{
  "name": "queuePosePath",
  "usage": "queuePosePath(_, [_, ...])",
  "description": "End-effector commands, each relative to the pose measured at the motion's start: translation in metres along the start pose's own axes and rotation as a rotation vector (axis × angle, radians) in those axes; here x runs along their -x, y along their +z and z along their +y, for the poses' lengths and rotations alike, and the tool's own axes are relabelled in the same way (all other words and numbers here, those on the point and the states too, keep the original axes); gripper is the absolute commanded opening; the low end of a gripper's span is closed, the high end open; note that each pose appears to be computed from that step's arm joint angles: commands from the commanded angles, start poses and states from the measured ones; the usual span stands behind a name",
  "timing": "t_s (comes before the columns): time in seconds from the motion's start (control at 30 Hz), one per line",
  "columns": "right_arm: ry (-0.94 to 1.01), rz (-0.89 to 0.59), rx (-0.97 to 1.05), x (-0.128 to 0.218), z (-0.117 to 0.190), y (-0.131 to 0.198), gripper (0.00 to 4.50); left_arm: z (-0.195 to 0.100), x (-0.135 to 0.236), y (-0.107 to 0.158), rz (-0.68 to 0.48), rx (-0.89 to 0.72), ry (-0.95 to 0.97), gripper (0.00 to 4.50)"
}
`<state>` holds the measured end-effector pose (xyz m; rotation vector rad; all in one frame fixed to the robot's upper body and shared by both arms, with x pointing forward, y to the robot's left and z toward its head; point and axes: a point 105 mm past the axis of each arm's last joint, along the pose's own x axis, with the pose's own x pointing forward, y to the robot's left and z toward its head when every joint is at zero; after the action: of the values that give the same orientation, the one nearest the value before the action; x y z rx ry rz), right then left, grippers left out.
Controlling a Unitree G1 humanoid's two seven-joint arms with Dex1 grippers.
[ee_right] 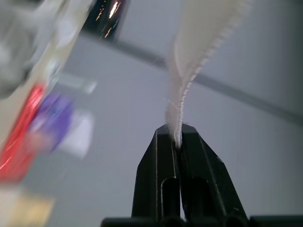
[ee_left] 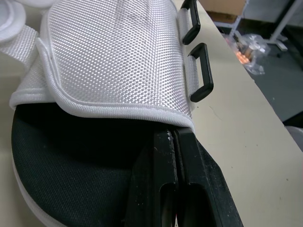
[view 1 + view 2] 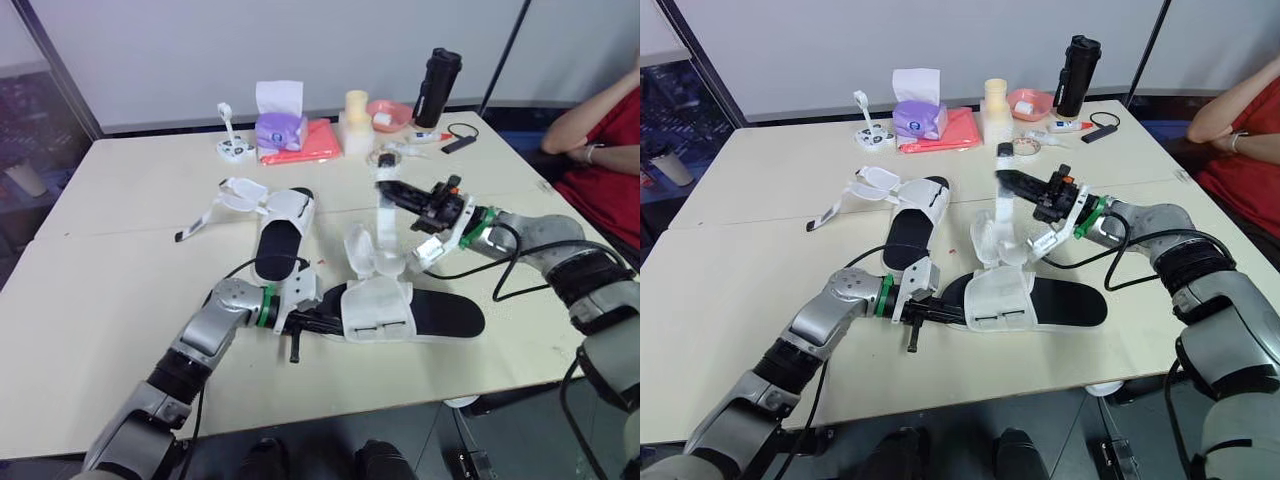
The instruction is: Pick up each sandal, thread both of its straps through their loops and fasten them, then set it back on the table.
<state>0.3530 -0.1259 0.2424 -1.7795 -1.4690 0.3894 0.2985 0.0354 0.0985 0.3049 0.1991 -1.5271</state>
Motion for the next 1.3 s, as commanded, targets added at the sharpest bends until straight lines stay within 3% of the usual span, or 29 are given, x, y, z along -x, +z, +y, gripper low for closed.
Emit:
queuePosePath(0.03, [-0.072, -0.061, 0.0, 0.005, -0.021, 0.014, 0.03, 0.001, 0.005, 0.003, -0.016, 0.001, 0.024, 0.0])
queuePosePath(0.17, [-0.093, -0.052, -0.021, 0.017, -0.037, 0.027, 0.03, 0.0, 0.007, 0.002, -0.023, 0.023, 0.031, 0.0])
queuePosePath(0.27, [-0.08, -0.037, -0.044, 0.024, -0.045, 0.036, 0.87, -0.001, 0.008, 0.002, -0.032, 0.043, 0.03, 0.0])
queuePosePath(0.43, [-0.04, -0.077, -0.095, 0.037, -0.055, 0.064, 3.18, 0.001, 0.005, 0.004, -0.035, 0.055, 0.012, 0.0])
queuePosePath(0.77, [0.03, -0.157, -0.358, 0.062, -0.072, 0.15, 3.18, 0.002, 0.004, 0.001, -0.034, 0.085, -0.011, 0.0])
queuePosePath(0.83, [0.054, -0.129, -0.381, 0.066, -0.07, 0.155, 3.18, 0.002, 0.004, 0.0, -0.033, 0.087, -0.011, 0.0])
queuePosePath(0.9, [0.098, -0.052, -0.38, 0.073, -0.061, 0.145, 3.18, 0.002, 0.003, 0.0, -0.038, 0.091, -0.009, 0.0])
queuePosePath(1.03, [0.223, 0.387, -0.572, 0.105, -0.021, 0.084, 3.18, 0.001, 0.003, 0.001, -0.051, 0.099, -0.008, 0.0])
queuePosePath(1.13, [0.234, 0.562, -0.926, 0.114, -0.011, 0.073, 3.18, -0.001, 0.004, 0.002, -0.051, 0.099, -0.01, 0.0])
queuePosePath(1.23, [0.225, 0.624, -1.22, 0.113, -0.012, 0.064, 3.18, -0.002, 0.005, 0.002, -0.05, 0.097, -0.006, 0.0])
queuePosePath(1.3, [0.103, 0.73, -1.459, 0.11, -0.019, 0.036, 3.18, -0.001, 0.007, 0.002, -0.051, 0.097, 0.002, 0.0])
